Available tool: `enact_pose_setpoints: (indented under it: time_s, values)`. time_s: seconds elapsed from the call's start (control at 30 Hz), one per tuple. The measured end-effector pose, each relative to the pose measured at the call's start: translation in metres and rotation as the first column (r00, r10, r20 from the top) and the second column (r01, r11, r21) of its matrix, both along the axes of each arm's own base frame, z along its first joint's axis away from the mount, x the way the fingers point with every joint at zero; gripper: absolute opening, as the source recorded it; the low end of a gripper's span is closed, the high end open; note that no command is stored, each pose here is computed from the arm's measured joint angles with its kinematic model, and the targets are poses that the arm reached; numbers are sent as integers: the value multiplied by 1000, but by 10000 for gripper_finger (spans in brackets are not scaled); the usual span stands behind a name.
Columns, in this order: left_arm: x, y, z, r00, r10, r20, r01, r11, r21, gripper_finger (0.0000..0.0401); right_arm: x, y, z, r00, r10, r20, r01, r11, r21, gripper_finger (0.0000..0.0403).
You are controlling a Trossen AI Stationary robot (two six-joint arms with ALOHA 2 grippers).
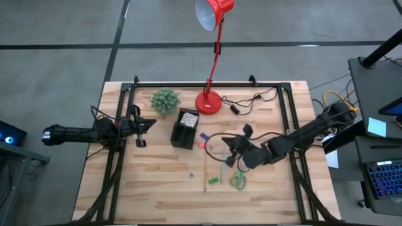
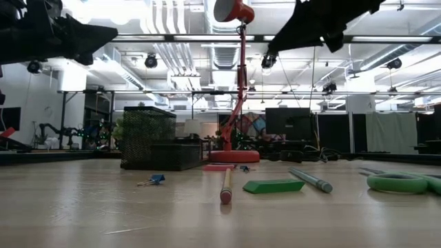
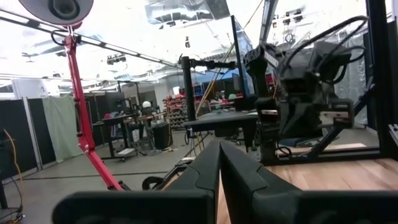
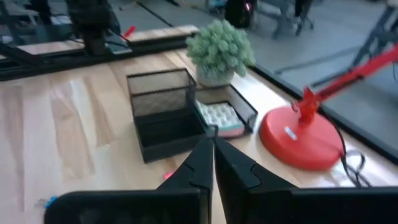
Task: Pick and place office supplies into organizer
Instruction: Put the green scissors in the black desk organizer
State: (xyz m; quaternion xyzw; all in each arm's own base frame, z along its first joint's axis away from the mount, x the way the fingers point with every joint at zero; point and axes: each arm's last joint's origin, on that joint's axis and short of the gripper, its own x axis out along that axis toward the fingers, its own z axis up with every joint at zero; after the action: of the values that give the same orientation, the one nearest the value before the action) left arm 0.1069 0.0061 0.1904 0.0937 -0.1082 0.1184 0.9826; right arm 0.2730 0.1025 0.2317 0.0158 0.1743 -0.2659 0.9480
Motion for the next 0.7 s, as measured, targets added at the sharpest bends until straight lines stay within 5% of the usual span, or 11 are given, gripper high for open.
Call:
enact_pose_setpoints:
  time_s: [0.2,0.43,0.7]
  values:
    - [0,0,0,1000,0,2,0,1000,0,0,2,2,4,985,156,75,-150,985,-83,8]
    - [1,0,0,1000,0,-4,0,1000,0,0,-12,-6,5,862,469,194,-435,880,-192,8]
    - [0,0,0,1000,0,2,0,1000,0,0,-47,-65,-29,922,343,183,-316,935,-161,8]
